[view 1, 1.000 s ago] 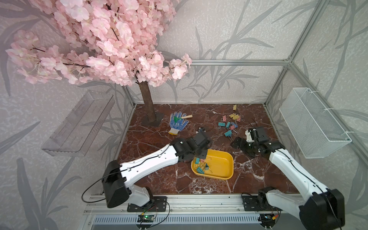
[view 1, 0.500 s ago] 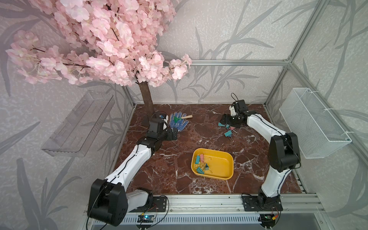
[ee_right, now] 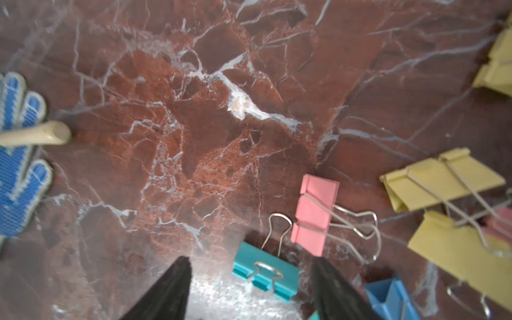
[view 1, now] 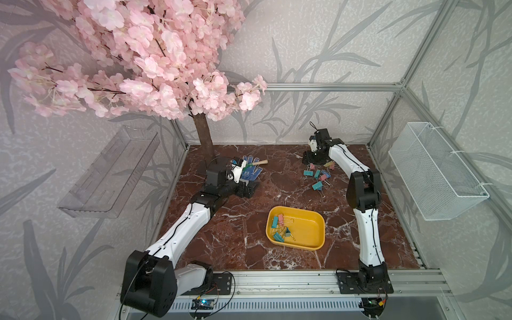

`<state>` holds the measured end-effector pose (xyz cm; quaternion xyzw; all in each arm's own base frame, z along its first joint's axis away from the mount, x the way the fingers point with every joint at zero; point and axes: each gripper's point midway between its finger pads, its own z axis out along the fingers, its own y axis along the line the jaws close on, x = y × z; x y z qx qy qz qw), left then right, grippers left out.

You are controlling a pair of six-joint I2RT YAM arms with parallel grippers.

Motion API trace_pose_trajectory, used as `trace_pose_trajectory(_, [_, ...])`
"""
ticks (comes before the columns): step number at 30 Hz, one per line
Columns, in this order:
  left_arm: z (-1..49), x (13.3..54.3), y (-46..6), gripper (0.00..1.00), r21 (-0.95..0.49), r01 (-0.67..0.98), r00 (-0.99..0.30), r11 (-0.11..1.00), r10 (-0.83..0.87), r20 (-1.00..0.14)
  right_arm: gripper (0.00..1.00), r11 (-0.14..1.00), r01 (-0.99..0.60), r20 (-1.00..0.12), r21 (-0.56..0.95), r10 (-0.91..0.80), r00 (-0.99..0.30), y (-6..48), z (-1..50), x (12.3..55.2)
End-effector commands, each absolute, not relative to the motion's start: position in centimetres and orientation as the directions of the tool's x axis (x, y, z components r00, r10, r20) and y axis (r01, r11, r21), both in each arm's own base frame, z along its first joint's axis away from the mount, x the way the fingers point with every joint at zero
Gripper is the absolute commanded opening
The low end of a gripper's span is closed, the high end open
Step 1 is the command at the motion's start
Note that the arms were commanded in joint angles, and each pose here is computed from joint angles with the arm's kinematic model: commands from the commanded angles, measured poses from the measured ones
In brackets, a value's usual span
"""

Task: Put the binder clips in the storage box
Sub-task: Pick up the binder clip at the center of the board.

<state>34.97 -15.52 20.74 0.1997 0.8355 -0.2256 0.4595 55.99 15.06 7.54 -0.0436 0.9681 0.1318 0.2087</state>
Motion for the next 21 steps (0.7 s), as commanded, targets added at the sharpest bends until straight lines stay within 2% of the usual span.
trace_pose_trajectory(1, [21.9,35.0,-15.7,1.0,-0.15,0.57,-0.459,0.808,0.162,-0.874,0.54,0.965,-0.13,-0.332,0.228,-0.049,-0.942,14.3,6.9,54.4])
trace_pose_trajectory(3, [21.9,35.0,-15.3,1.0,-0.134,0.561,-0.453,0.817,0.167,-0.876,0.46,0.96,-0.113,-0.321,0.256,-0.026,-0.947,14.3,6.3,54.3])
trace_pose_trajectory(8, [22.3,34.7,-15.1,1.0,-0.121,0.554,-0.44,0.823,0.167,-0.882,0.37,0.936,-0.115,-0.331,0.332,0.002,-0.944,15.0,6.5,54.1])
trace_pose_trajectory(15, [21.7,34.9,-14.9,1.0,-0.121,0.542,-0.456,0.831,0.17,-0.874,0.1,0.915,-0.127,-0.362,0.382,0.022,-0.932,15.5,7.9,53.2])
trace_pose_trajectory(21, [21.5,34.7,-14.8,1.0,-0.1,0.548,-0.446,0.83,0.189,-0.875,0.02,0.897,-0.133,-0.394,0.422,0.049,-0.918,15.9,10.1,52.1])
